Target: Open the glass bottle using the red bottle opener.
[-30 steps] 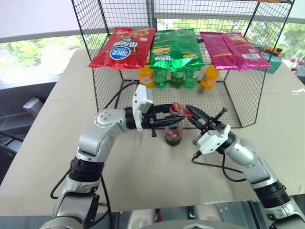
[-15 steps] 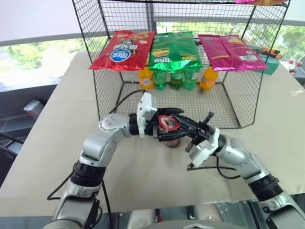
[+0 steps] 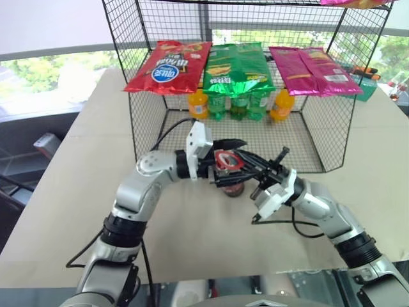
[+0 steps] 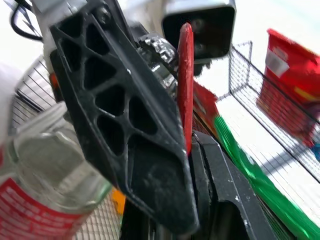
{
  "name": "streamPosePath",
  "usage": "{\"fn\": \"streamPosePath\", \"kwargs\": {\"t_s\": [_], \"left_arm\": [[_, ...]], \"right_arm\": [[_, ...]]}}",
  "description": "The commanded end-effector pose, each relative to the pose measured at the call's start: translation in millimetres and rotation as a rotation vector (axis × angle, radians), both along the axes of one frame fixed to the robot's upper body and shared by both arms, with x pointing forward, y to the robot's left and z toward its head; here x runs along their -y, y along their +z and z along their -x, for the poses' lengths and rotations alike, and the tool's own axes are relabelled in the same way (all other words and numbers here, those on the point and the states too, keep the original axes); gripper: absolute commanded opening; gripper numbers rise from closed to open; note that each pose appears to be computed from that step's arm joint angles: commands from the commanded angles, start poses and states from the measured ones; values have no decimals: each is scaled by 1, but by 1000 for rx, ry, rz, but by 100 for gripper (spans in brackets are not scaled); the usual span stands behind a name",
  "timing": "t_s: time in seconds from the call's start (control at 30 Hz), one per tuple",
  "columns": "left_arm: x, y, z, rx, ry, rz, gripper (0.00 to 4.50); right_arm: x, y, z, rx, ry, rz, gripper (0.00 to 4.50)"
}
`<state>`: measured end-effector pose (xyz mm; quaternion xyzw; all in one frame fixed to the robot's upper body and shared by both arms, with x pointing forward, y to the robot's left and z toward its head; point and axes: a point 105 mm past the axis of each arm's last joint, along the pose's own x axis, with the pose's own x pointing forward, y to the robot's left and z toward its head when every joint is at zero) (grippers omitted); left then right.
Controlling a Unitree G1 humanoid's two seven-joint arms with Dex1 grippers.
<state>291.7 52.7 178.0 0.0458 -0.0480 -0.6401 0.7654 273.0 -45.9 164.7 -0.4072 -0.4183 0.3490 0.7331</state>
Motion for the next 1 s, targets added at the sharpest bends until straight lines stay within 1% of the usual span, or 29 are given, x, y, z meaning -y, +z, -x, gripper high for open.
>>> {"fn": "streamPosePath", "kwargs": {"t_s": [0.03, 0.17, 0.3, 0.63, 0.93, 1.0], "left_arm": [[3, 8, -9, 21, 30, 12, 446], [3, 8, -13, 9, 42, 13, 446], [-1, 8, -12, 4, 47, 16, 446], [-14, 14, 5, -7, 13, 23, 446], [-18, 10, 11, -22, -9, 3, 446], [-18, 7, 12, -32, -20, -9, 396]], "right_arm": [[13, -32, -14, -85, -80, 135, 0], [18, -28, -17, -82, -99, 135, 0], [20, -29, -16, -92, -104, 142, 0], [22, -31, -15, -108, -114, 149, 0], [21, -29, -16, -106, -114, 142, 0], [21, -29, -16, -106, -113, 141, 0]]}}
